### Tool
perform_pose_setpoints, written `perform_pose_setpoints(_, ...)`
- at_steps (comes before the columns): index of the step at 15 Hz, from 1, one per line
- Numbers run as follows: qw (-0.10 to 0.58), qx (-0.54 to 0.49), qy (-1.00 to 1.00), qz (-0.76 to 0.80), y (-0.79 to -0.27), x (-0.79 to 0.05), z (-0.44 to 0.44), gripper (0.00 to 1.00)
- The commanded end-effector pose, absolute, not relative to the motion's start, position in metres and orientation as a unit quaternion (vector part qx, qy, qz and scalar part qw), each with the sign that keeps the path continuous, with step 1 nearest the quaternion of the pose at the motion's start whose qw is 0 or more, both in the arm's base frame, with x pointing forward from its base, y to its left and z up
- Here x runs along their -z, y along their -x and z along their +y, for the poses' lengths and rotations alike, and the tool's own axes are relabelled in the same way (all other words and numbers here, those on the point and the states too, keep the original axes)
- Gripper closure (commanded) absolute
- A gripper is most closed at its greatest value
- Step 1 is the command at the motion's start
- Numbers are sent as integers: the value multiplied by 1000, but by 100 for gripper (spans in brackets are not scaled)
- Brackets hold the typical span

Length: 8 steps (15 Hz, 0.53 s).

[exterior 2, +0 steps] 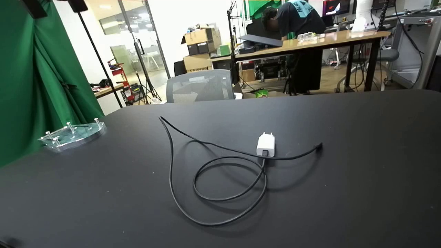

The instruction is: Move the charging pin to the left

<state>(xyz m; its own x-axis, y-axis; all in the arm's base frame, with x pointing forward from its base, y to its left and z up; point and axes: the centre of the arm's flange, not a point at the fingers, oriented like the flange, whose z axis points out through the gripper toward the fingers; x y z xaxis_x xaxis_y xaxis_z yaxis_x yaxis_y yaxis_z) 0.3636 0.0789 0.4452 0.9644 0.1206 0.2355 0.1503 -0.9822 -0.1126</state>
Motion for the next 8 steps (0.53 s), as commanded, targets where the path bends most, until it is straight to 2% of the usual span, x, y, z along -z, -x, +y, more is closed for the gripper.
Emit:
perform_pose_setpoints(1,65,115,989,-69,-364,-445,79,0)
perform_pose_setpoints(8,102,35,975,-192,-382,-402,23,0)
